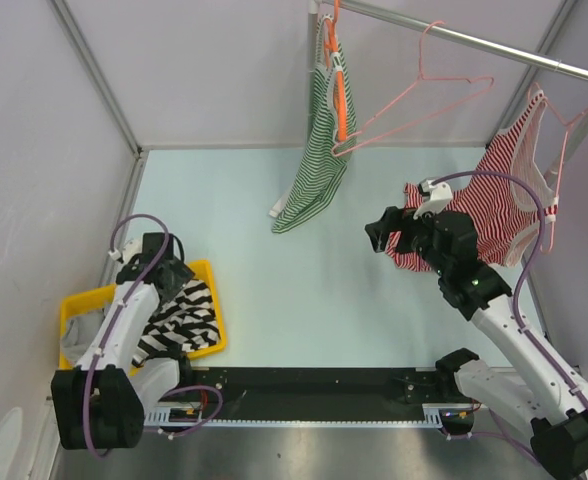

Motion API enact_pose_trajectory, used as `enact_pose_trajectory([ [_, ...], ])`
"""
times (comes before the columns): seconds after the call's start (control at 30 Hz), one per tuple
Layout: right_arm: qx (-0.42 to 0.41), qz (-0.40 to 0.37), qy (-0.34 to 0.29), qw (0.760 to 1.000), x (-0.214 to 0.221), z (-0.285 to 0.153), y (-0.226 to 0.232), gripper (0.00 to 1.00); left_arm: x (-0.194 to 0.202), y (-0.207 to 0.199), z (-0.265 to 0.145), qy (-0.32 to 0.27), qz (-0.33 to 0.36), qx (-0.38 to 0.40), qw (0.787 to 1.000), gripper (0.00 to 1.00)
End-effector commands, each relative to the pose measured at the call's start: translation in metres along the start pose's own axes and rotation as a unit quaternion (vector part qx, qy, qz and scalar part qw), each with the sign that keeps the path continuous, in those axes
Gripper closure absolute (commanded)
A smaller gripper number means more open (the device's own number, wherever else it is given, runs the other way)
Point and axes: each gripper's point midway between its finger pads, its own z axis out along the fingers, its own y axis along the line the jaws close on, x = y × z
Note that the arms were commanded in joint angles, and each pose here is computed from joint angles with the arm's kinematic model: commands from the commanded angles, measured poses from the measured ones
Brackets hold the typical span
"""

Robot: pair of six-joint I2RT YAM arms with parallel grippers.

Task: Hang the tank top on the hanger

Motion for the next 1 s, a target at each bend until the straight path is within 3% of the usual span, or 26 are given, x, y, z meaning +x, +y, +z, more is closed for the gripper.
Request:
enact_pose_trajectory([
  [0.0, -0.021, 0.005, -0.025, 0.999, -0.013, 0.005, 0.006, 0.00, 0.013, -0.021, 0.014, 0.028, -0.021, 0.034, 0.999, 0.17],
  [0.1, -0.020, 0.006, -0.023, 1.000, -0.012, 0.006, 0.004, 0.00, 0.022, -0.025, 0.021, 0.048, -0.019, 0.038, 0.998, 0.36],
  [0.2, -0.019, 0.008, -0.025, 0.999, -0.013, 0.005, 0.002, 0.01, 0.022, -0.029, 0.020, 0.052, -0.012, 0.049, 0.997, 0.75],
  [0.23, -0.021, 0.009, -0.023, 0.999, -0.011, 0.004, 0.003, 0.00, 0.021, -0.031, 0.018, 0.051, -0.011, 0.053, 0.997, 0.94],
  [0.27, -0.021, 0.008, -0.025, 0.999, -0.012, 0.003, 0.002, 0.00, 0.017, -0.034, 0.013, 0.045, -0.011, 0.068, 0.997, 0.97],
  [0.43, -0.028, 0.009, -0.028, 0.999, -0.015, 0.001, 0.005, 0.00, -0.013, -0.072, -0.047, 0.004, -0.013, 0.211, 0.977, 1.00],
  [0.6, -0.037, 0.009, -0.026, 0.999, -0.017, 0.002, 0.009, 0.00, -0.092, -0.104, -0.170, -0.160, -0.021, 0.391, 0.906, 1.00],
  [0.67, -0.040, 0.009, -0.025, 0.999, -0.018, 0.001, 0.010, 0.00, -0.111, -0.116, -0.215, -0.187, 0.012, 0.438, 0.879, 1.00],
  [0.73, -0.043, 0.009, -0.027, 0.999, -0.019, 0.000, 0.011, 0.00, -0.111, -0.137, -0.235, -0.169, 0.054, 0.467, 0.866, 1.00],
  [0.87, -0.048, 0.013, -0.026, 0.998, -0.020, -0.001, 0.014, 0.00, -0.128, -0.176, -0.306, -0.180, 0.121, 0.533, 0.818, 1.00],
  [0.93, -0.050, 0.016, -0.027, 0.998, -0.022, -0.003, 0.015, 0.00, -0.116, -0.200, -0.321, -0.163, 0.155, 0.555, 0.801, 1.00],
  [0.97, -0.051, 0.016, -0.029, 0.998, -0.023, -0.004, 0.016, 0.00, -0.118, -0.207, -0.346, -0.174, 0.172, 0.577, 0.779, 1.00],
])
